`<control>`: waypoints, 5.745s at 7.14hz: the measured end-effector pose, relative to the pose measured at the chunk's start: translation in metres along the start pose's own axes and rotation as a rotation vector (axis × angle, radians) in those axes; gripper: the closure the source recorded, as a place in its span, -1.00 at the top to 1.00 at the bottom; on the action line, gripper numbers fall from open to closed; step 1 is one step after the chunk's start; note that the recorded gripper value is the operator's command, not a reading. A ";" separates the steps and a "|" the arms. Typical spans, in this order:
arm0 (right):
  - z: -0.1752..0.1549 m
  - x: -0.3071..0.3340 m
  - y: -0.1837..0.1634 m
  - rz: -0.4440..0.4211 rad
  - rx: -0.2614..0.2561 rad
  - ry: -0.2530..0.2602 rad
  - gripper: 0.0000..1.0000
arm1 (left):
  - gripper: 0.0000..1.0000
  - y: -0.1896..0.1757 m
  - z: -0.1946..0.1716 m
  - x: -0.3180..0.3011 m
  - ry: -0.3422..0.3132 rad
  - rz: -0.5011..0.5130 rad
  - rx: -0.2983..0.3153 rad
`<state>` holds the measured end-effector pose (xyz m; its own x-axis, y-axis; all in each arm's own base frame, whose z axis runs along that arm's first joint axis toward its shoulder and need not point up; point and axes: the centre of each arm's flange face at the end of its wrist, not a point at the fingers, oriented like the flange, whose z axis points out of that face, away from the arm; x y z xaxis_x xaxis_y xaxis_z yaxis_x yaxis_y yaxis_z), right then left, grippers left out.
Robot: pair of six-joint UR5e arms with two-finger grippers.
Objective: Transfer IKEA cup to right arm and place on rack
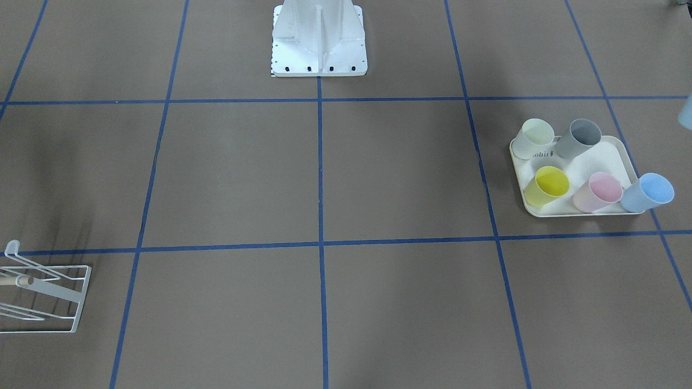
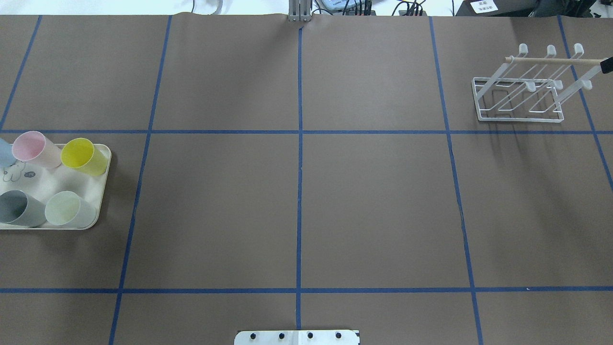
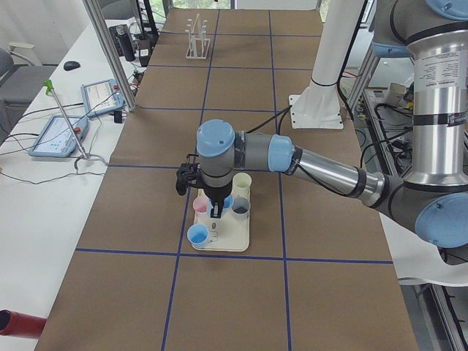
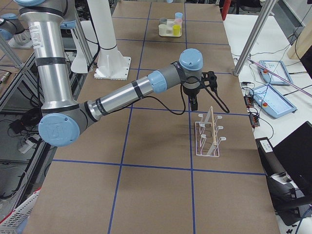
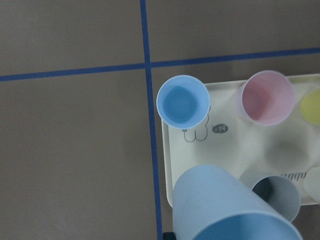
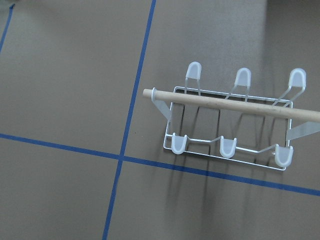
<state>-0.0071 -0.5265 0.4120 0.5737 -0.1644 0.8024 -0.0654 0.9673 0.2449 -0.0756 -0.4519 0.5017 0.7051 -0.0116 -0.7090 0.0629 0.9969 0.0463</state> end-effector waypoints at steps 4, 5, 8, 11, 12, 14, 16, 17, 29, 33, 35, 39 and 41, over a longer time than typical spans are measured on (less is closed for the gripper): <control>0.016 -0.005 -0.014 -0.049 0.030 0.023 1.00 | -1.00 -0.067 -0.003 0.152 0.091 -0.256 0.104; 0.021 -0.008 -0.017 -0.054 0.047 0.039 1.00 | -1.00 -0.072 0.011 0.194 0.105 -0.297 0.109; 0.038 -0.030 -0.024 0.003 0.137 0.048 1.00 | -1.00 -0.066 0.059 0.308 0.137 -0.394 0.200; 0.050 -0.067 -0.023 0.156 0.250 -0.042 1.00 | -1.00 -0.036 0.095 0.399 0.286 -0.525 0.313; 0.056 -0.083 -0.021 0.218 0.274 -0.091 1.00 | -1.00 -0.024 0.106 0.431 0.361 -0.573 0.330; 0.077 -0.131 -0.012 0.333 0.323 -0.230 1.00 | -1.00 -0.010 0.113 0.491 0.492 -0.661 0.347; 0.100 -0.191 0.001 0.462 0.343 -0.400 1.00 | -1.00 0.005 0.115 0.529 0.643 -0.710 0.380; 0.104 -0.219 0.003 0.516 0.325 -0.472 1.00 | -1.00 0.010 0.113 0.542 0.715 -0.716 0.384; 0.101 -0.362 0.012 0.793 0.243 -0.897 1.00 | -1.00 -0.002 0.124 0.556 1.417 -0.964 0.194; 0.110 -0.362 0.009 0.818 0.247 -0.891 1.00 | -1.00 0.033 0.118 0.615 1.506 -0.992 0.132; 0.114 -0.364 0.010 0.819 0.239 -0.888 1.00 | -1.00 0.043 0.116 0.633 1.523 -0.999 0.119; 0.120 -0.367 0.013 0.819 0.227 -0.885 1.00 | -1.00 0.055 0.117 0.664 1.533 -1.013 0.107; 0.121 -0.368 0.014 0.817 0.225 -0.887 1.00 | -1.00 0.062 0.117 0.676 1.537 -1.025 0.105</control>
<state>-0.3174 -0.4759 0.1860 -0.4513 0.3153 0.8348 -0.3354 0.8070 -0.4861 0.4879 -0.4073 0.1079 -0.8135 -0.4030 -0.4193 0.0800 0.6366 -0.7671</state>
